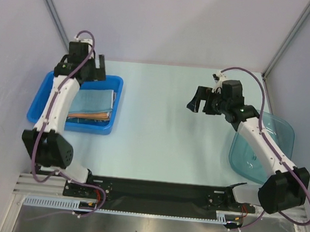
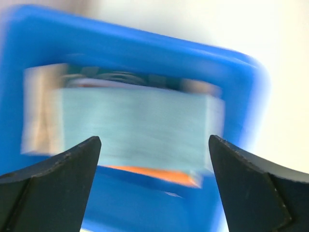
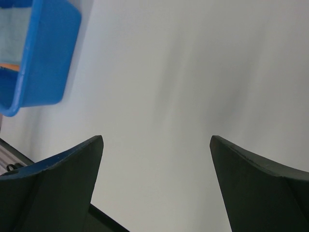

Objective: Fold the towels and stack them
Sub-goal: Neatly place the folded towel into the bin

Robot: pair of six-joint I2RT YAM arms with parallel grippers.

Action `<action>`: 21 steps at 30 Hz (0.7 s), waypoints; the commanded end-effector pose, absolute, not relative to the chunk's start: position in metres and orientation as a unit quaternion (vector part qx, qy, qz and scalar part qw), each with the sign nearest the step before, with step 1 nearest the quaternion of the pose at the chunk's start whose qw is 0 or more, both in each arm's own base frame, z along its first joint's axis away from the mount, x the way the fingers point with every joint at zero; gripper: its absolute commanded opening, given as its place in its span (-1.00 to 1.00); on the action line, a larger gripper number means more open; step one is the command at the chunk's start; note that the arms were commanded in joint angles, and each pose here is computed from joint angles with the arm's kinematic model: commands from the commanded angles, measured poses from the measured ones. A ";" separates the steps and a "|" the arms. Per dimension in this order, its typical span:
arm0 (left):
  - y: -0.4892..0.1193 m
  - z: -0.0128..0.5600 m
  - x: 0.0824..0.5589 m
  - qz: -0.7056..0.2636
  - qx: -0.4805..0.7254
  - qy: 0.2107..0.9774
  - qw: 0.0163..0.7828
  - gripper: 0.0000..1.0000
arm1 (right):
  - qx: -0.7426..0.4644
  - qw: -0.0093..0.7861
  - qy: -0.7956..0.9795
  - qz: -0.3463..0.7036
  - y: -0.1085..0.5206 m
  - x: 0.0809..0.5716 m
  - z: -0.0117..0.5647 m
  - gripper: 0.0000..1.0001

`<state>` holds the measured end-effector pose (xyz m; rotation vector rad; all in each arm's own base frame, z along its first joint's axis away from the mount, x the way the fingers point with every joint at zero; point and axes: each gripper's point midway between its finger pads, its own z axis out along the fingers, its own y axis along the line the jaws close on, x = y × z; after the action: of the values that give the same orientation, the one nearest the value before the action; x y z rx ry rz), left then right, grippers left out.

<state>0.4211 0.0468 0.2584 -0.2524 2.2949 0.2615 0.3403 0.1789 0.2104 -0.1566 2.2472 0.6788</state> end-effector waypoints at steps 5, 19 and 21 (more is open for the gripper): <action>-0.138 0.350 0.333 -0.269 0.115 0.793 0.535 0.99 | -0.003 0.486 0.823 0.293 0.167 0.331 0.310 0.99; -0.180 0.380 0.261 -0.369 0.185 0.704 0.578 1.00 | 0.002 0.574 0.768 0.285 0.138 0.283 0.365 1.00; -0.180 0.377 0.262 -0.369 0.184 0.705 0.576 1.00 | 0.010 0.584 0.762 0.279 0.133 0.282 0.370 0.99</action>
<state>0.2619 -0.1731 0.3810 0.4116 1.6564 -0.8252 0.2846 0.1394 0.3591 0.0172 1.8239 0.6813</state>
